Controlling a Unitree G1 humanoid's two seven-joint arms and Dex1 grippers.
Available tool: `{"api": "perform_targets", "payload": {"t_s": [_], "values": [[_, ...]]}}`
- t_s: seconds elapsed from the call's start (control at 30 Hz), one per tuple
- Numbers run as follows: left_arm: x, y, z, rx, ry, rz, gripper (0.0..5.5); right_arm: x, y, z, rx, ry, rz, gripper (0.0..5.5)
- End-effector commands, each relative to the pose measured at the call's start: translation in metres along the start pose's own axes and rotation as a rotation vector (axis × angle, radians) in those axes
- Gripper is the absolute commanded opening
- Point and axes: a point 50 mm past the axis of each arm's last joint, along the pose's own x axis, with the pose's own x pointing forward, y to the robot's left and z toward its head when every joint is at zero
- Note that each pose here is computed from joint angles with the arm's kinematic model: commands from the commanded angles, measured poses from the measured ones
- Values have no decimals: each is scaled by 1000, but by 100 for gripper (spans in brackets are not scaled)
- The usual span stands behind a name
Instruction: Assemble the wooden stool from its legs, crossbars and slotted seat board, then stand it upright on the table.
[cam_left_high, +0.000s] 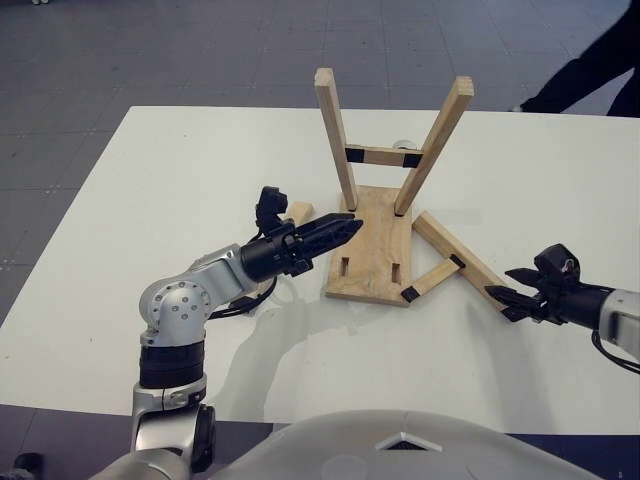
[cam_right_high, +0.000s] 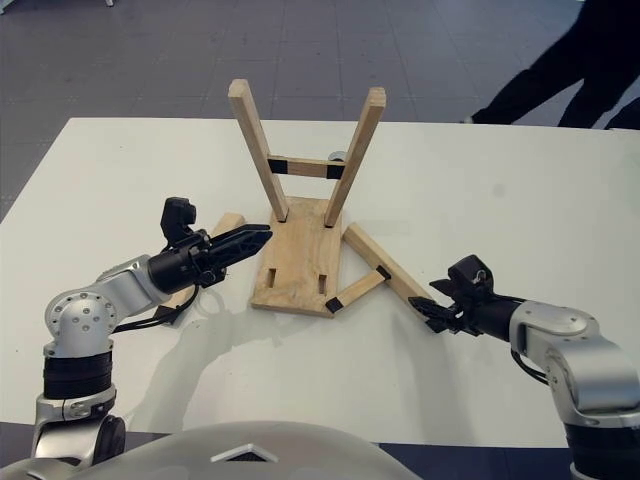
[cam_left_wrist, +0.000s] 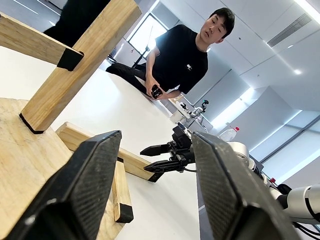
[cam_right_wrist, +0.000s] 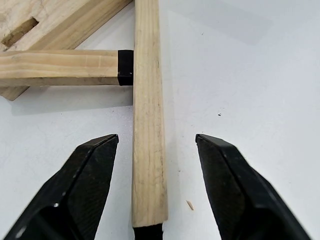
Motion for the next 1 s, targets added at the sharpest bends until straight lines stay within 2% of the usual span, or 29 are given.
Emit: {"api": "perform_targets", "payload": {"t_s": [0.03, 0.23, 0.4, 0.63, 1.0], "values": [[1, -1, 1, 12, 7, 8, 261, 0, -6, 2, -37, 3, -54, 286], [1, 0, 2, 10, 13, 7, 261, 3, -22, -1, -31, -5, -181, 286], [2, 0, 2, 8, 14, 6, 261, 10, -29, -9, 114, -36, -192, 286], [1, 0, 1, 11, 12, 9, 261, 7, -27, -14, -6, 27, -117, 286], [2, 0, 3, 15, 10, 11, 261, 10, -20, -18, -155, 17, -17, 104]]}}
